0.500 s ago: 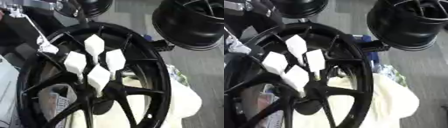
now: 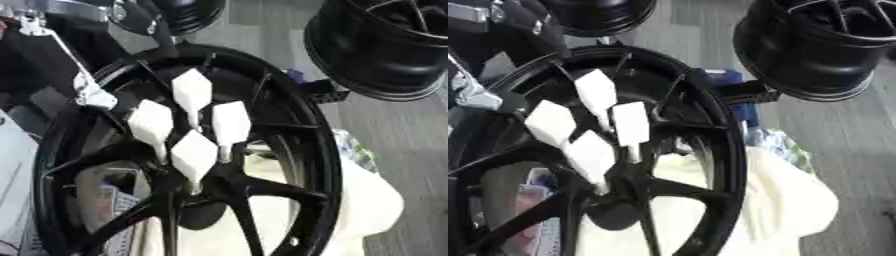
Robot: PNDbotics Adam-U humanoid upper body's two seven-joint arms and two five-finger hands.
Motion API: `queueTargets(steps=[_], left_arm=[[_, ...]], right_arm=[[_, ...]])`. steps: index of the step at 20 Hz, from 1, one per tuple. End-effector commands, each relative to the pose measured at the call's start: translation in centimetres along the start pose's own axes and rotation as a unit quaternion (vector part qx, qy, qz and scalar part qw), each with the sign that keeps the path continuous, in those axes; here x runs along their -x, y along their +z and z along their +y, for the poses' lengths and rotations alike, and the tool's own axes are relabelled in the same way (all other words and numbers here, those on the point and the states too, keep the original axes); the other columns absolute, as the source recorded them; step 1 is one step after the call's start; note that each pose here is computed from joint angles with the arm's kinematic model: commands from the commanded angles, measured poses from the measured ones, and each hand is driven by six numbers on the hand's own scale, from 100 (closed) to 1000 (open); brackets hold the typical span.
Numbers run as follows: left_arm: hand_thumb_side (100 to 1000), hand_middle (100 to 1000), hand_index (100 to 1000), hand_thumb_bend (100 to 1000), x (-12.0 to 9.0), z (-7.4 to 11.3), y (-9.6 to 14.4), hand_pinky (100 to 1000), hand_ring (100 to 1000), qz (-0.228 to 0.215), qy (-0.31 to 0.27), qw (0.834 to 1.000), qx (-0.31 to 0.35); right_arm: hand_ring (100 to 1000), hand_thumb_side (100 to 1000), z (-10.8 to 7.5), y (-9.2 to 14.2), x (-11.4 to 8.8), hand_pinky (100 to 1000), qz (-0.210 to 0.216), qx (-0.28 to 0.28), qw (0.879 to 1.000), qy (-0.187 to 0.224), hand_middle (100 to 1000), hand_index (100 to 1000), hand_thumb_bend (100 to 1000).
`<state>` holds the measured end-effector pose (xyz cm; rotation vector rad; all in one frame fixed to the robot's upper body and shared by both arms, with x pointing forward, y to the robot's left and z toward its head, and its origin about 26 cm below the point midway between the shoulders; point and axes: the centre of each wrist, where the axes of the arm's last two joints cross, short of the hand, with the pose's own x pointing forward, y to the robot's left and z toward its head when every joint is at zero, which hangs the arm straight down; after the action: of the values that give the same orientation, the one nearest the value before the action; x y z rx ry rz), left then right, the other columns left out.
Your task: Pull the pin out of the wheel hub.
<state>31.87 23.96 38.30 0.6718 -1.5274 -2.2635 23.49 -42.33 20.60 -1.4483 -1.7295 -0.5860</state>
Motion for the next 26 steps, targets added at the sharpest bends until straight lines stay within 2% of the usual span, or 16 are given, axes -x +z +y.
queueTargets(steps=[1, 4, 13, 26], left_arm=[[441, 753, 869, 380, -0.1, 0.5, 0.7, 832, 832, 0.005, -0.012, 1.000, 0.005], [471, 762, 874, 413, -0.2, 0.0, 0.4, 832, 835, 0.005, -0.016, 1.000, 0.017], [486, 756, 864, 439, 0.3, -1.4, -1.0, 826, 833, 0.011, -0.026, 0.999, 0.046], [453, 701, 870, 440, 1.7, -3.0, -2.2, 812, 806, 0.028, -0.025, 0.997, 0.069]], right_arm=[[597, 246, -0.5, -0.7, -0.9, 824, 0.027, 0.082, 0.995, 0.050, 666, 836, 441], [597, 247, -0.5, -0.7, -0.9, 824, 0.028, 0.082, 0.995, 0.049, 666, 836, 440], [597, 248, -0.4, -0.6, -0.9, 825, 0.030, 0.081, 0.995, 0.047, 666, 837, 438], [597, 250, -0.4, -0.5, -0.8, 825, 0.034, 0.081, 0.995, 0.045, 666, 837, 436]])
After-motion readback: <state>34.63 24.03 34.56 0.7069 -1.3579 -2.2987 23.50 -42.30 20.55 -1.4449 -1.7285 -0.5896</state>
